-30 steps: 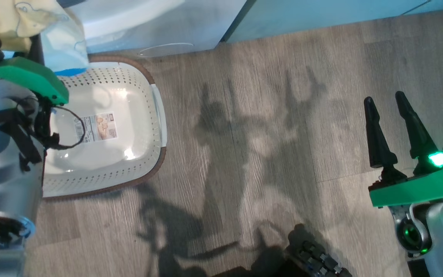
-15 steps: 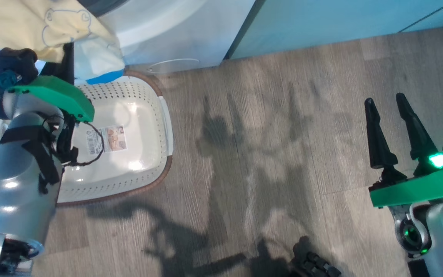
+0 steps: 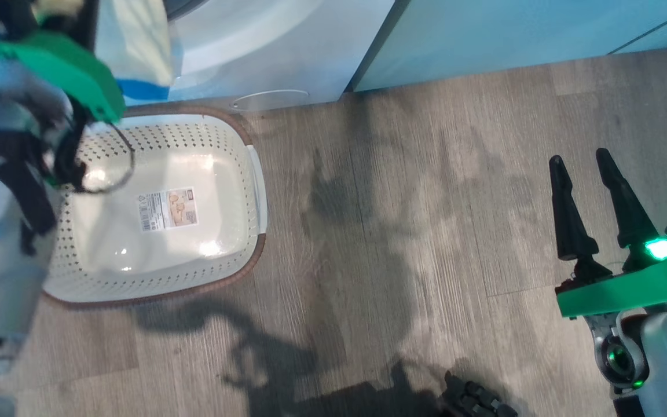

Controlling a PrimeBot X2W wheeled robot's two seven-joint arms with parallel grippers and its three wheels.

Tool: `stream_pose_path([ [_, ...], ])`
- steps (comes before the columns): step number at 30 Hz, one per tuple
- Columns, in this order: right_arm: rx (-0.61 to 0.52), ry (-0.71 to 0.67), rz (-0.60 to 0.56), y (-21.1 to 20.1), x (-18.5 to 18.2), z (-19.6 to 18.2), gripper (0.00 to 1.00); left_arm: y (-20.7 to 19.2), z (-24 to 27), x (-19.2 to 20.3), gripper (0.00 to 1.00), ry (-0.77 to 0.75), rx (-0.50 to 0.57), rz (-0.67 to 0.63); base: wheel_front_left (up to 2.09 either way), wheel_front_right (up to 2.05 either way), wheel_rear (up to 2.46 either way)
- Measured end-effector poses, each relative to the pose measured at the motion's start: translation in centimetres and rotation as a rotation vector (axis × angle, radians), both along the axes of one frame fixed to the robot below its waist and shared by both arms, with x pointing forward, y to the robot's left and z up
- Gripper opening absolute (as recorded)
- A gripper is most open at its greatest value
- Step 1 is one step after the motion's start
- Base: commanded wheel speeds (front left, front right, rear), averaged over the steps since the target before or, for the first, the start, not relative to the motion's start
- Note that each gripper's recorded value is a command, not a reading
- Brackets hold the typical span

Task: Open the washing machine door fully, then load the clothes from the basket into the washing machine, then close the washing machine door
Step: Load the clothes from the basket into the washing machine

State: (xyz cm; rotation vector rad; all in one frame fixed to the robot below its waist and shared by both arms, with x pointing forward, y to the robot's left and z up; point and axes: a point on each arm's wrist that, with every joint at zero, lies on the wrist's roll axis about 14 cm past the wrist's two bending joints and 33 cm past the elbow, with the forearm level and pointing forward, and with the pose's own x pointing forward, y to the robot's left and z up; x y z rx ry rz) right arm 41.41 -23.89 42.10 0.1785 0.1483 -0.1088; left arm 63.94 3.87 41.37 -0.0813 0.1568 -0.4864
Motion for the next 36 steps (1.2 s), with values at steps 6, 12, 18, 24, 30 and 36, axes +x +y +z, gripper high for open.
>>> stream_pose_path([
  [6,-0.003,0.014,-0.006,-0.2,0.0,-0.5,1.00,0.1,1.3,2.2,0.00,0.020,0.067,-0.008,0.00,0.00,0.00],
  [12,-0.005,0.033,-0.011,-0.4,0.1,-1.2,1.00,0.2,0.8,4.0,0.00,0.100,0.099,-0.006,0.00,0.00,0.00],
  [18,-0.004,0.035,-0.003,-0.2,1.0,-1.6,1.00,0.1,1.2,6.7,0.00,0.092,0.133,0.011,0.00,0.00,0.00],
  [24,-0.001,0.060,-0.003,-0.2,1.2,-2.6,1.00,0.2,1.0,9.6,0.00,0.072,0.177,0.049,0.00,0.00,0.00],
  [30,-0.009,0.067,-0.002,-0.3,1.7,-3.0,1.00,0.0,1.5,11.7,0.00,0.015,0.185,0.086,0.00,0.00,0.00],
  [36,-0.004,0.081,0.002,0.0,1.9,-3.7,1.00,0.6,2.9,14.0,0.00,-0.068,0.151,0.146,0.00,0.00,0.00],
])
